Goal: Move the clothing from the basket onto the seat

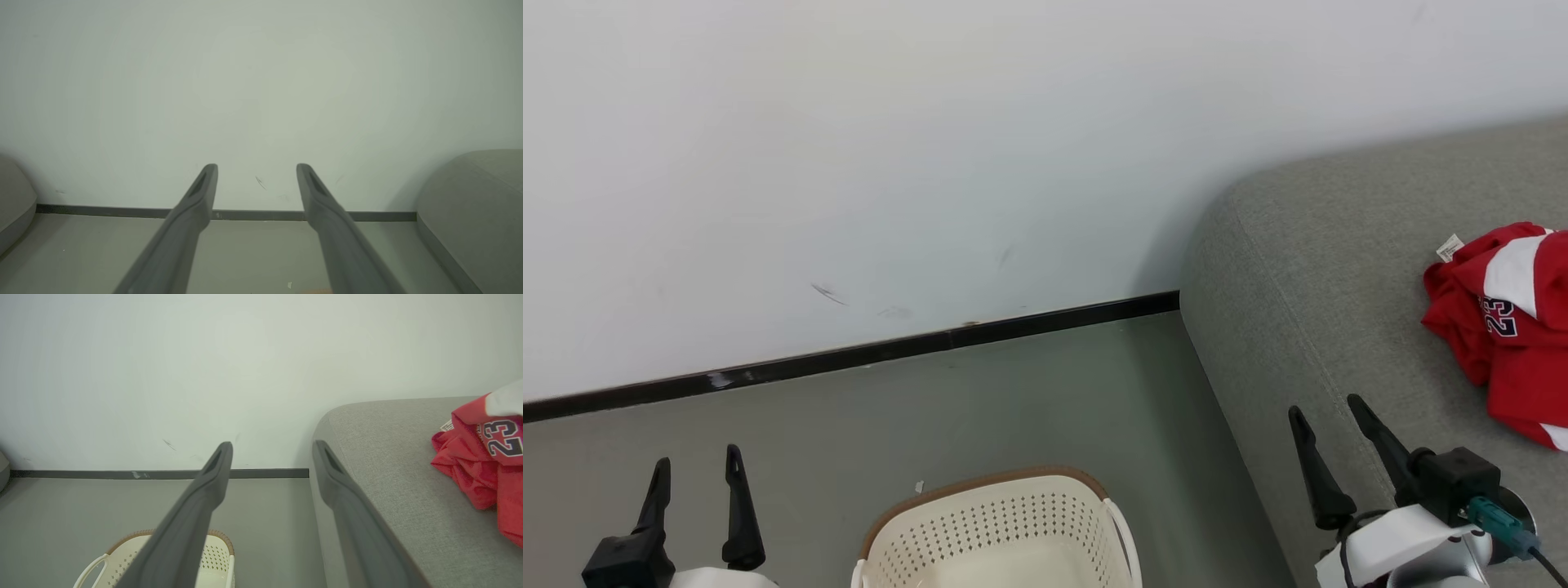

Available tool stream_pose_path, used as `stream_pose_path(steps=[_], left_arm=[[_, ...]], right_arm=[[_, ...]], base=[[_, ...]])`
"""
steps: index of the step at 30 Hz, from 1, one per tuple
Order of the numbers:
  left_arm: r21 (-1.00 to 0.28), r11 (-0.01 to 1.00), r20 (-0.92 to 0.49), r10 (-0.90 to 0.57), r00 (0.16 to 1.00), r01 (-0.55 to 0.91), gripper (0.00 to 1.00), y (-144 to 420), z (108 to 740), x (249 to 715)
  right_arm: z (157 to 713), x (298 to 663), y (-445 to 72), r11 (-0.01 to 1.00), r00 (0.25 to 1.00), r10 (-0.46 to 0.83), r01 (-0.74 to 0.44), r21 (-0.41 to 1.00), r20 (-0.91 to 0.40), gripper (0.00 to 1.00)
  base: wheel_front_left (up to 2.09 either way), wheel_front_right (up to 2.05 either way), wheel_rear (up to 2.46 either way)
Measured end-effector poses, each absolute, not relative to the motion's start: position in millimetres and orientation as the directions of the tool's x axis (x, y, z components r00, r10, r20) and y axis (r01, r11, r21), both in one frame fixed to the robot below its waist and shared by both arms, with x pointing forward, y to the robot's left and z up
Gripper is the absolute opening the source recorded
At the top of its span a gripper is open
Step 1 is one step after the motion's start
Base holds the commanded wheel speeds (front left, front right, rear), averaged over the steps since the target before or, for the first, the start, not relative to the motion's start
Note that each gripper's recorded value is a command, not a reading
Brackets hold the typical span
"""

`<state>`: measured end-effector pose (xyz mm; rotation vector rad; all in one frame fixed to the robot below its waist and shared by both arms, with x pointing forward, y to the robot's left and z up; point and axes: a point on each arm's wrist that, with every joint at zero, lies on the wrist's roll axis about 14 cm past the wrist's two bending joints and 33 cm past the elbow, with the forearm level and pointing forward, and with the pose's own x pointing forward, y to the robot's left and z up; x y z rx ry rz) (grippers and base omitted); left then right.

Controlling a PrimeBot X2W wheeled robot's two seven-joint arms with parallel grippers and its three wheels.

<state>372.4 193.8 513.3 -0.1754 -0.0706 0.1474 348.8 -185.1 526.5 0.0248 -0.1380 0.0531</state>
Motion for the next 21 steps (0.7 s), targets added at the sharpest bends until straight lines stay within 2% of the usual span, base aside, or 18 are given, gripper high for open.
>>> stream_pose_path(steps=[10, 21], left_arm=[[-0.188, 0.966, 0.081, 0.197, 0.977, -0.179, 1.00, 207.0, 520.7, 360.6], [-0.134, 0.974, 0.075, 0.196, 0.978, -0.184, 1.00, 214.2, 515.3, 351.3]], right_arm=[[526.9, 348.8, -169.1, 0.995, 0.985, 0.095, -0.100, 0.026, 0.142, 1.00], [530.6, 352.0, -163.1, 0.993, 0.982, 0.110, -0.116, 0.030, 0.154, 1.00]], base=[[0.00, 0.00, 0.00], [0.00, 0.00, 0.00]])
